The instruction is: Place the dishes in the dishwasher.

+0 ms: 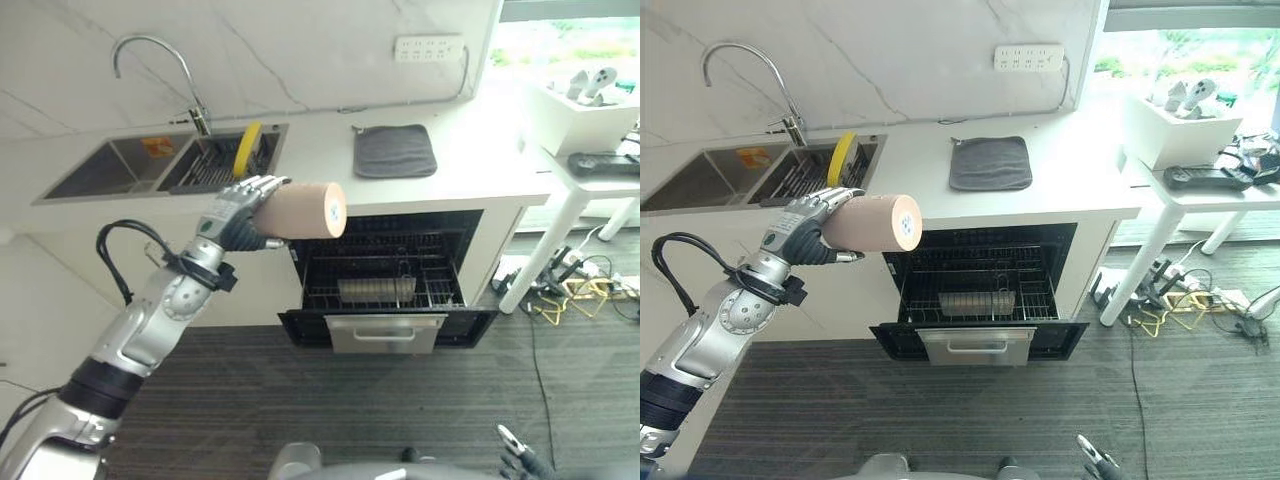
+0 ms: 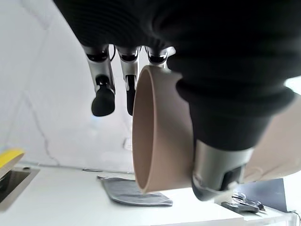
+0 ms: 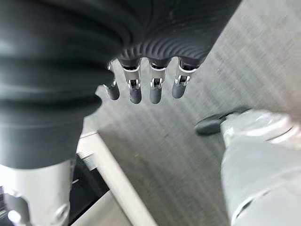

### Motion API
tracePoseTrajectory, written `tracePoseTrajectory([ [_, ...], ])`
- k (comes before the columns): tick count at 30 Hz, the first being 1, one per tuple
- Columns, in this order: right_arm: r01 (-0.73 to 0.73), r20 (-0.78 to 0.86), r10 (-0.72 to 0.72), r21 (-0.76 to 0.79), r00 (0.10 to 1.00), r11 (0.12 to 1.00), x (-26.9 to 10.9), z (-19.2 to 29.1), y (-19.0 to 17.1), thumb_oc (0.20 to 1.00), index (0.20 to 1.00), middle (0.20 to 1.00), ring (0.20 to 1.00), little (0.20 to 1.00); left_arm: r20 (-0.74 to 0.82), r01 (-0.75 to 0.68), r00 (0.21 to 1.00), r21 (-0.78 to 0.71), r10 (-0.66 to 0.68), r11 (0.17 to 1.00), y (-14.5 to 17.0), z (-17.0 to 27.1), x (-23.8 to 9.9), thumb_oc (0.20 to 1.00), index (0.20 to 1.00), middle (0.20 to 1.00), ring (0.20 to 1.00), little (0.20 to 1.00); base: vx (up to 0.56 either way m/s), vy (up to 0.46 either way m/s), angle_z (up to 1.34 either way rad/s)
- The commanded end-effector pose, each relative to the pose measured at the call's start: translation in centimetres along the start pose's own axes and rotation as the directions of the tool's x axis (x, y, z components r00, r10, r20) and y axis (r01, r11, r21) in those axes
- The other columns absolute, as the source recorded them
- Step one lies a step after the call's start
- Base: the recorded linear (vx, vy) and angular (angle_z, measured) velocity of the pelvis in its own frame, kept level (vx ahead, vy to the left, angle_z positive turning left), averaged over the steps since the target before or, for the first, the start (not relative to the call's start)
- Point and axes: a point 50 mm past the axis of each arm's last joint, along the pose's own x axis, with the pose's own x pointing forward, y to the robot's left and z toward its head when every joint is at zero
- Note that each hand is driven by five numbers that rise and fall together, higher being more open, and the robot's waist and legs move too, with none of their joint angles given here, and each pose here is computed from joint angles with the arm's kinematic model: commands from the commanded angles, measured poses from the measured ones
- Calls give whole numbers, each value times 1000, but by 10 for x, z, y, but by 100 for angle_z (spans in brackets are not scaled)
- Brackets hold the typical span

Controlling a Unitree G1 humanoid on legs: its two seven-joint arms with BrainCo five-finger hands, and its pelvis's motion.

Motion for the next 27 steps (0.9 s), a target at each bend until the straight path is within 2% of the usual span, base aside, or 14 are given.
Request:
tracePoseTrajectory([
  [1, -75, 92, 77, -29, 993, 997, 7, 12, 31, 1000, 1000, 1000, 1000, 1000, 77, -108, 992, 115, 99, 988, 39, 5, 2, 200, 200, 200, 200, 200, 192, 153, -77],
  [4, -84, 85, 87, -33, 993, 996, 7, 6, 37, 1000, 1000, 1000, 1000, 1000, 21, -84, 996, 128, 82, 988, 39, -8, 1, 200, 200, 200, 200, 200, 198, -31, -77],
  [7, -97, 88, 99, -36, 991, 995, 10, 12, 45, 1000, 1000, 1000, 1000, 1000, 8, -140, 990, 135, 140, 981, 53, -8, 6, 200, 200, 200, 200, 200, 131, -323, 3],
  [10, -89, 95, 88, 5, 992, 996, 11, 14, 47, 1000, 1000, 1000, 1000, 1000, 30, -167, 986, 115, 165, 979, 55, -3, -4, 200, 200, 200, 200, 200, 110, -263, 12],
  [14, -69, 100, 62, 66, 993, 995, 8, 9, 39, 1000, 1000, 1000, 1000, 1000, 62, -138, 989, 84, 133, 987, 52, 12, 10, 200, 200, 200, 200, 200, 62, -94, 42],
  [23, -71, 65, 68, 49, 996, 996, 6, -6, 35, 1000, 1000, 1000, 1000, 1000, 59, -91, 994, 54, 88, 994, 42, 13, 16, 200, 200, 200, 200, 200, 43, 51, 4],
  [27, -92, 158, 73, 118, 985, 989, 5, 8, 35, 1000, 1000, 1000, 1000, 1000, 45, -66, 997, 27, 65, 997, 34, 9, 16, 200, 200, 200, 200, 200, 0, -8, 0],
])
